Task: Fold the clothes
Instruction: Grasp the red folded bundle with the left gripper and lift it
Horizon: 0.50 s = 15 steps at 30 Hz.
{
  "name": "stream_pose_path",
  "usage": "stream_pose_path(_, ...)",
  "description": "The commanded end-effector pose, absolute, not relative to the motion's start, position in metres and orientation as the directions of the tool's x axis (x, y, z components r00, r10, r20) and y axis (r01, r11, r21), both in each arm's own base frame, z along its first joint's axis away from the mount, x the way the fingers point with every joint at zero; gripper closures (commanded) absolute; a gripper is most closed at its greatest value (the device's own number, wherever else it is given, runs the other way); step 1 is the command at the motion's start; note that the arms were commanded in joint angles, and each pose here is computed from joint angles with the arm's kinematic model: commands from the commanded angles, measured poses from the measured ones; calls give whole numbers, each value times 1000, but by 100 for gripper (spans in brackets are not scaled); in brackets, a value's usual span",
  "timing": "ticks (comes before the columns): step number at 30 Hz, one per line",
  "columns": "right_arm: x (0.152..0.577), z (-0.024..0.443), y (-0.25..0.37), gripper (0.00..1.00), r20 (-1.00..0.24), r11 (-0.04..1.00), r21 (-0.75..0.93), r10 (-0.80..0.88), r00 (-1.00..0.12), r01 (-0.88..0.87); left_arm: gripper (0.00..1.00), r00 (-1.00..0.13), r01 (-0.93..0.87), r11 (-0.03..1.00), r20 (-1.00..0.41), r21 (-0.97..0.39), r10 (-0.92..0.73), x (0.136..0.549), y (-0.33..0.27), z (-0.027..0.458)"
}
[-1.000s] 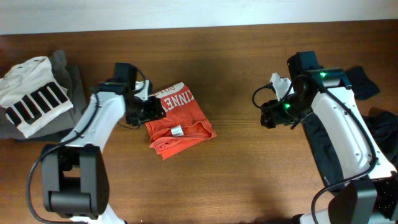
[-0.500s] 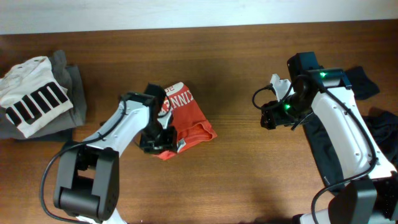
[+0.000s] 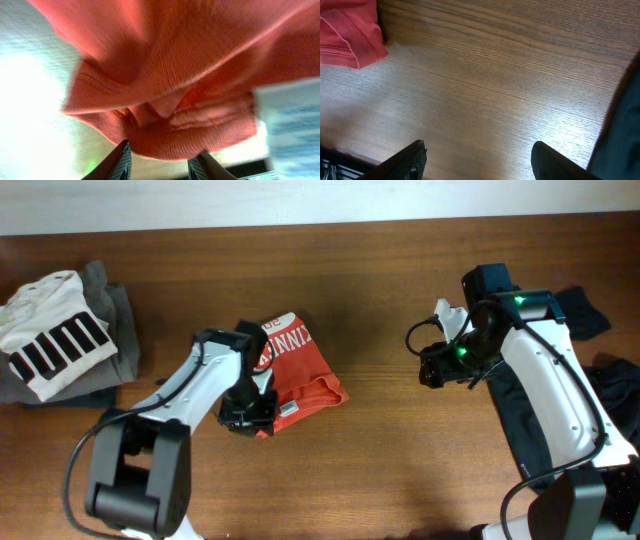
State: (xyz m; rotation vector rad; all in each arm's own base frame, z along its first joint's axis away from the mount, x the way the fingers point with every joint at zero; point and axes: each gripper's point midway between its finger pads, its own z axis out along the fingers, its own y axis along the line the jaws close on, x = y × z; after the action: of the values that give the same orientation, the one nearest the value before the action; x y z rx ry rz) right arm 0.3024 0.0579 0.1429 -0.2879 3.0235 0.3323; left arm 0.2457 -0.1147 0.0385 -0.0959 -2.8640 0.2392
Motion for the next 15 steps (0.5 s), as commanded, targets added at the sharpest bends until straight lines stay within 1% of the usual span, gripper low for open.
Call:
stream_pose_path(1, 301, 141, 59, 28, -98, 955, 219, -184, -978, -201, 59, -998, 54, 978, 10, -201, 57, 288, -109, 89)
stream_pose_path(3, 301, 141, 59, 28, -99, 955, 219, -184, -978, -201, 48, -996, 25, 982, -89, -187, 9, 303, -97, 105)
stream_pose_path(4, 301, 141, 59, 28, -99, 955, 219, -184, -978, -201, 39, -991, -20, 986, -130, -163, -42, 310, -87, 112)
stream_pose_path(6, 301, 141, 59, 28, -99, 955, 219, -184, -978, -201, 31, -975, -108, 986, -179, -125, -130, 320, -68, 117)
stream_pose_path(8, 301, 141, 59, 28, -99, 955, 219, -184, -978, -201, 27, -963, -166, 976, -189, -138, -191, 326, -58, 116)
stream_pose_path(11, 301, 141, 59, 28, -98, 955, 219, -184, -978, -201, 27, -960, -184, 959, -171, -215, -223, 334, -62, 103)
stream_pose_path(13, 301, 141, 59, 28, -97, 955, 219, -184, -978, -201, 26, -960, -209, 947, -131, -244, -246, 335, -65, 89)
stream_pose_path(15, 299, 141, 59, 28, -91, 955, 220, -184, -979, -200, 26, -961, -246, 933, -59, -262, -270, 329, -70, 73)
